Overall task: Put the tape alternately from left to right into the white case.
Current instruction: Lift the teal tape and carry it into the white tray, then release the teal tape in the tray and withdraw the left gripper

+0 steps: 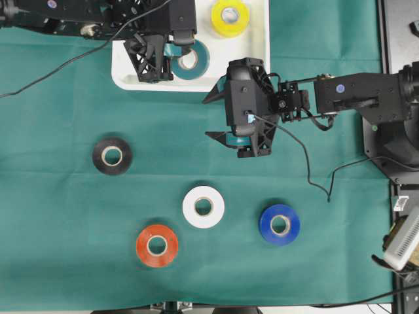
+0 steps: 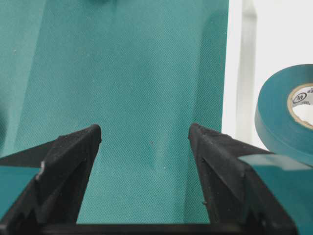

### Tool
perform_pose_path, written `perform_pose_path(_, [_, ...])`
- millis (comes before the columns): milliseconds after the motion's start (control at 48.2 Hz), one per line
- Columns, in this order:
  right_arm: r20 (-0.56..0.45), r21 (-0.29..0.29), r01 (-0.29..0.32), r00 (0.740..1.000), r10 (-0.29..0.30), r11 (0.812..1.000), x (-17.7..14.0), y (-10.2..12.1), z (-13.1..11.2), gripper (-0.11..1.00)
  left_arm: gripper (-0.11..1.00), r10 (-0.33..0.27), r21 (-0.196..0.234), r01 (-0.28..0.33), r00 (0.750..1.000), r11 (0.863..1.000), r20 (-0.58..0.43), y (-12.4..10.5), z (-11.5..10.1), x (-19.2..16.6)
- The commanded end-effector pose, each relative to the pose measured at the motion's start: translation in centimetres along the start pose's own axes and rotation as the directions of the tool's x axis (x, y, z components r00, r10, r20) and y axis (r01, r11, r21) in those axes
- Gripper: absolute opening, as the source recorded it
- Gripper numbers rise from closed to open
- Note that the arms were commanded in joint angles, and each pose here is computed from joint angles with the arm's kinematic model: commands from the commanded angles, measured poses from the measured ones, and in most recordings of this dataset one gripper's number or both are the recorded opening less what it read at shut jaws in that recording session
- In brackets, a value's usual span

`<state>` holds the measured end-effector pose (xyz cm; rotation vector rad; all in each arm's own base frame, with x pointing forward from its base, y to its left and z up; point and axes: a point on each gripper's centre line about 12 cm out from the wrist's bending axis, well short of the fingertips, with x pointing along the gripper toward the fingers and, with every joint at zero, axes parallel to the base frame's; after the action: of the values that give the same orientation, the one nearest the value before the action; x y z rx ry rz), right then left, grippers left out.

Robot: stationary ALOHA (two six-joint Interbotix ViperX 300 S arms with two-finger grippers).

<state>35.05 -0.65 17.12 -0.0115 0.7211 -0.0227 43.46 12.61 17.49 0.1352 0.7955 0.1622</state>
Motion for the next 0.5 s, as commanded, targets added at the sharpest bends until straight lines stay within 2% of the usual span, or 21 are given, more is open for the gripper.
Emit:
perform_pose_path(0, [0.026,-0.002,-0.004,1.000,0.004,1.000,-0.31,0.12,0.66,0.77,-0.04,0.013,-0.003,-0.013,0.999,1.000,0.043,0.48,1.52,-0.86])
perform_pose_path(207, [0.026,-0.002,-0.004,1.000,0.004,1.000,-0.31,0.12,0.66,0.77,-0.04,0.008,-0.009,-0.008,1.000,1.000,0.028,0.40,1.27,-0.93])
perform_pose_path(249, [0.027,-0.002,-0.004,1.000,0.004,1.000,-0.31,0.12,0.68,0.77,0.00,0.010,-0.009,-0.009,0.999,1.000,0.032,0.43,1.37,-1.04])
perform_pose_path(353, [0.026,-0.002,-0.004,1.000,0.004,1.000,-0.31,0.12,0.66,0.77,0.17,0.010,-0.003,-0.010,0.999,1.000,0.037,0.40,1.53,-1.27])
perform_pose_path(477, [0.024,-0.002,-0.004,1.000,0.004,1.000,-0.30,0.12,0.55,0.77,0.52,0.010,-0.002,-0.010,0.999,1.000,0.045,0.38,1.74,-1.59])
